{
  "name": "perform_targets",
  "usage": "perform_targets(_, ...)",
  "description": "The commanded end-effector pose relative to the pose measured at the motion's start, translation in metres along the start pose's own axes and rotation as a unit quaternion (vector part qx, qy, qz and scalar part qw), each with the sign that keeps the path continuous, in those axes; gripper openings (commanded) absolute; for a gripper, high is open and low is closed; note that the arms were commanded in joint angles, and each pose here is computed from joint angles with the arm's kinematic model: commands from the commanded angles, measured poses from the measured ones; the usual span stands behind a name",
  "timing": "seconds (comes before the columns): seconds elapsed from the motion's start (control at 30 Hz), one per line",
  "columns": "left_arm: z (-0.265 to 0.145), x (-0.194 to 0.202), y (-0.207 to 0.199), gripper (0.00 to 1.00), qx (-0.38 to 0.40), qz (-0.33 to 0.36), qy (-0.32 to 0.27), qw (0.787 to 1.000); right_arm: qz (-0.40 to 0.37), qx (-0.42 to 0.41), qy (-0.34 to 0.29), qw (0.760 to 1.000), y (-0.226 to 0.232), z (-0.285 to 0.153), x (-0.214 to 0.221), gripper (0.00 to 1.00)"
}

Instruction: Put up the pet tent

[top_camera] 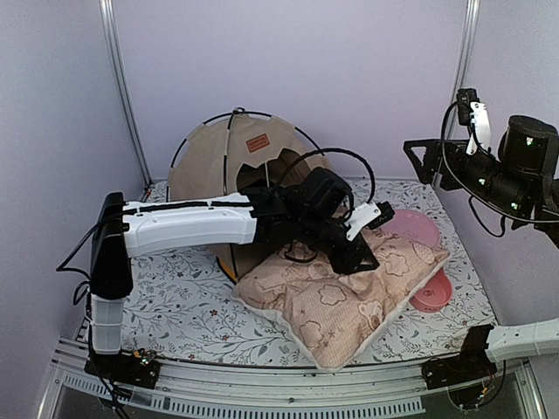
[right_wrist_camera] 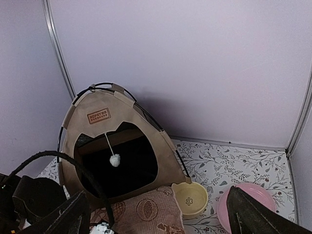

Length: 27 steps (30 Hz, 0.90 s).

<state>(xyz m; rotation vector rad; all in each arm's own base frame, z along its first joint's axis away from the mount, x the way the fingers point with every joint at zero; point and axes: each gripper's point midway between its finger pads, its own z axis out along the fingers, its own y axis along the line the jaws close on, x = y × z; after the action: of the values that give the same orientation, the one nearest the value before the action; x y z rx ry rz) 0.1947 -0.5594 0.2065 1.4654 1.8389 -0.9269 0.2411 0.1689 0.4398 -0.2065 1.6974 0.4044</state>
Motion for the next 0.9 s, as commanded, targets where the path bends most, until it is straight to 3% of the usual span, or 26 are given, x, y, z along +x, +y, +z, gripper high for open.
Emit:
perform_targets(0.0, -0.023, -0.038, 0.012, 0.43, -0.035, -0.019, -0.068, 0.997, 0.000, -0.005, 0.036, 0.999, 0.004, 0.008, 0.020, 0.99)
perform_targets(0.17, -0.074, -0.054, 0.033, 0.55, -0.079, -0.067, -0.125, 0.987, -0.013, -0.023, 0.066, 0.997, 0.013, 0.016, 0.038, 0.99)
perform_targets(0.33, -0.128, -0.040, 0.057, 0.55, -0.103, -0.148, -0.172, 0.968, -0.039, -0.062, 0.116, 0.991, 0.032, 0.031, 0.071, 0.99)
perform_targets(0.57, -0.186, -0.009, 0.069, 0.56, -0.169, -0.201, -0.203, 0.943, -0.049, -0.149, 0.222, 0.962, 0.073, 0.054, 0.145, 0.99)
perform_targets(0.7, -0.224, 0.018, 0.089, 0.58, -0.253, -0.255, -0.216, 0.908, -0.040, -0.196, 0.274, 0.941, 0.101, 0.053, 0.187, 0.99)
perform_targets(0.87, -0.272, 0.064, 0.112, 0.63, -0.349, -0.324, -0.237, 0.846, -0.033, -0.221, 0.323, 0.920, 0.129, 0.038, 0.239, 0.99)
